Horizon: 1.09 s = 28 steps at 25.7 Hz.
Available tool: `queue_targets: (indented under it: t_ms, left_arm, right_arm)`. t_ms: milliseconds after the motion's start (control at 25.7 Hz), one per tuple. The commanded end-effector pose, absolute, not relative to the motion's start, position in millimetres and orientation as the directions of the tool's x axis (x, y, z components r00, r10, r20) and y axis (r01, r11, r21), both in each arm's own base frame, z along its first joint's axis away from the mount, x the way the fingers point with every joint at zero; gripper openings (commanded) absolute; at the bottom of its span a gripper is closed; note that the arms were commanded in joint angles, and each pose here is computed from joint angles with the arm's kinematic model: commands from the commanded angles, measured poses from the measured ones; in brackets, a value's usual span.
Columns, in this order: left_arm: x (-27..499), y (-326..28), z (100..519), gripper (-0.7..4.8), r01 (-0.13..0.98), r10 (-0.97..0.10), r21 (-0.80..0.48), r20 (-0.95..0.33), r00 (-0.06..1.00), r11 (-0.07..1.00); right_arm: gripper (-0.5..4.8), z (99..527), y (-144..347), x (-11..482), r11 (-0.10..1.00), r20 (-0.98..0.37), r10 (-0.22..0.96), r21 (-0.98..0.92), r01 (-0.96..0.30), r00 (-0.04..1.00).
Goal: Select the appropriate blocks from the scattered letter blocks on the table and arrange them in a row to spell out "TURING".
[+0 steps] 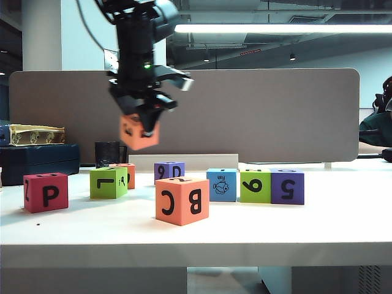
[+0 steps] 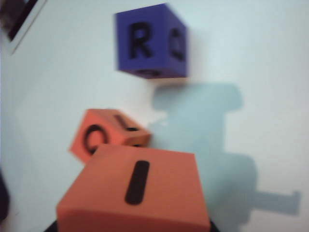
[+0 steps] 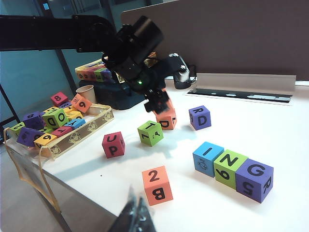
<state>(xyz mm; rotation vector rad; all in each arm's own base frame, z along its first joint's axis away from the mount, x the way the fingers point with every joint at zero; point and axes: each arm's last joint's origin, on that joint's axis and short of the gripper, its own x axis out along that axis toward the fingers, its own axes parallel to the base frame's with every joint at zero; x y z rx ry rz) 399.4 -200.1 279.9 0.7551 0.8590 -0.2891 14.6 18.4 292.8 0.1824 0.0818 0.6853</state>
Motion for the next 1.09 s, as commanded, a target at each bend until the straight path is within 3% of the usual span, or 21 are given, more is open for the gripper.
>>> queue_targets:
  t_ms: [39,311,389,428,506,661,778,973,1090]
  left_arm:
    - [411.6,-177.1,284.5,2.14,0.409,0.114,0.484,-0.741,0.661,0.773]
    - [430.1,-119.9,282.6,2.21,0.24,0.168,0.388,-0.768,0.619,0.89]
    - [432.6,-108.7,282.0,2.71,0.219,0.153,0.349,-0.781,0.606,0.911]
    - [434.6,-100.5,281.4,3.26,0.198,0.138,0.313,-0.789,0.598,0.929]
    - [436.7,-90.9,281.4,3.5,0.159,0.133,0.278,-0.794,0.594,0.947]
    - [435.0,-89.3,280.9,3.5,0.16,0.11,0.243,-0.812,0.573,0.957]
    - [420.1,-91.5,279.1,3.5,0.265,-0.013,0.112,-0.902,0.431,0.958]
    - [401.8,-87.7,274.1,3.5,0.304,0.015,0.09,-0.971,0.24,0.948]
    - [398.7,-86.0,272.7,3.5,0.356,0.034,0.107,-0.978,0.205,0.928]
  right_arm:
    - [-0.01,294.5,18.4,12.2,0.761,0.003,0.633,0.18,-0.623,0.774]
    - [-0.01,294.5,18.4,12.2,0.761,0.003,0.633,0.18,-0.623,0.774]
    - [-0.01,294.5,18.4,12.2,0.761,0.003,0.633,0.18,-0.623,0.774]
    - [-0.01,294.5,18.4,12.2,0.761,0.003,0.633,0.18,-0.623,0.774]
    - [-0.01,294.5,18.4,12.2,0.761,0.003,0.633,0.18,-0.623,0.774]
    - [-0.01,294.5,18.4,12.2,0.761,0.003,0.633,0.18,-0.623,0.774]
    - [-0.01,294.5,18.4,12.2,0.761,0.003,0.633,0.18,-0.623,0.774]
    - [-0.01,294.5,18.2,12.3,0.767,0.003,0.626,0.18,-0.616,0.78]
    - [-0.01,294.5,17.9,12.5,0.773,0.003,0.618,0.18,-0.608,0.786]
